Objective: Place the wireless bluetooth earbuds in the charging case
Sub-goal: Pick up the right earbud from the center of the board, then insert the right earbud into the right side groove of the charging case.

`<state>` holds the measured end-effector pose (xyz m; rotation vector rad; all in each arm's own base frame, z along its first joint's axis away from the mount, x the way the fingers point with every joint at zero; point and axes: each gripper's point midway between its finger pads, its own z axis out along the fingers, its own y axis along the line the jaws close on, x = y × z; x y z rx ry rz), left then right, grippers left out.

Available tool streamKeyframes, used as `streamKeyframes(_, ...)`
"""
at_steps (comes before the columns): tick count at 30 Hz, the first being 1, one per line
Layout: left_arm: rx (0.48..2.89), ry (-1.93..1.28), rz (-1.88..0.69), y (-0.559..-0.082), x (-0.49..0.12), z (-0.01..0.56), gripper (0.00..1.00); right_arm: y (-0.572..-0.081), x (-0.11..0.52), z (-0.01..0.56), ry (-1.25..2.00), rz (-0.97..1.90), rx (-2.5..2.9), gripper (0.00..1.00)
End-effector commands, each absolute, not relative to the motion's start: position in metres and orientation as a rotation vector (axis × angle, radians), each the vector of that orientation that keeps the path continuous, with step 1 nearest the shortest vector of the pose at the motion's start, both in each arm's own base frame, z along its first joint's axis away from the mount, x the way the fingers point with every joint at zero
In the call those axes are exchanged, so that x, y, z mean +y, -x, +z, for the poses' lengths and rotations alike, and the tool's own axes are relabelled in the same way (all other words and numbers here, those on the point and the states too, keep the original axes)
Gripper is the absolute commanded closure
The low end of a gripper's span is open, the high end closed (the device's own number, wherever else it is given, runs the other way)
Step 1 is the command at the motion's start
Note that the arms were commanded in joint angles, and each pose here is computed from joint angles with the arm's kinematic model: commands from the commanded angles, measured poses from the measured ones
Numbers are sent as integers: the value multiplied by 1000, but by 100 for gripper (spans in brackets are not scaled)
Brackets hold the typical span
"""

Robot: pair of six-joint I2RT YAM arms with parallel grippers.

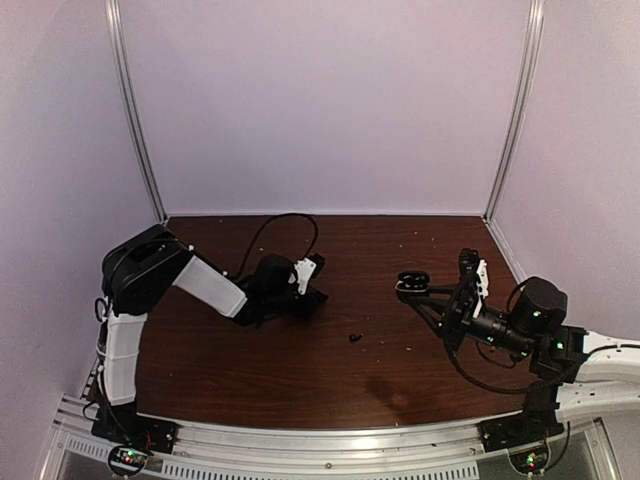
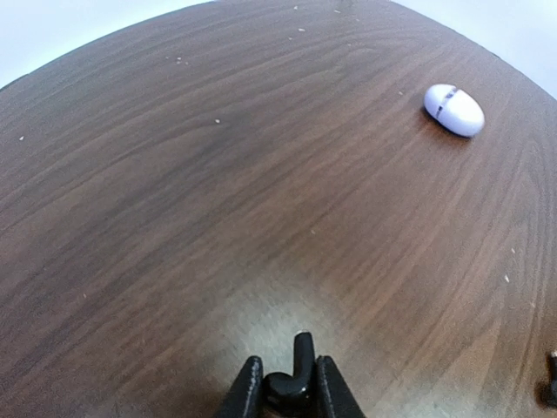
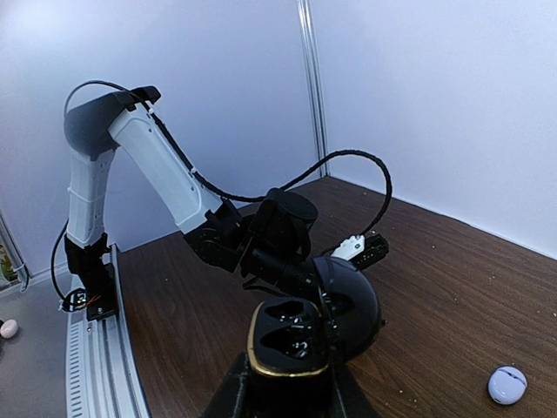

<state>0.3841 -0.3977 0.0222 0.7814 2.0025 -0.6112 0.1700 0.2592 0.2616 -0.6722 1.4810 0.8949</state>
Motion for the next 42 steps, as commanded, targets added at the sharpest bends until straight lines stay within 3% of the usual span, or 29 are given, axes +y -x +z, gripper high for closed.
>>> streamKeyframes(1,1965,-906,-699,-352,-391,27,84,-169,258,265,662,908,1466,100)
streamKeyframes(6,1814,-1003,-900,-310,-392,70,88,-169,260,262,674,913,1468,100)
streamKeyframes(13,1503,-1254,-1363,-213,-395,146,89,-167,264,258,698,922,1469,100)
streamKeyframes(25,1192,-1547,-1477,-126,-396,244,92,-157,279,250,808,963,1452,100)
streamKeyframes(33,1130,-1573,-1469,-109,-396,275,92,-152,285,247,849,981,1449,100)
streamKeyframes(42,1369,-1526,-1285,-137,-402,279,91,-158,291,237,887,895,1405,100)
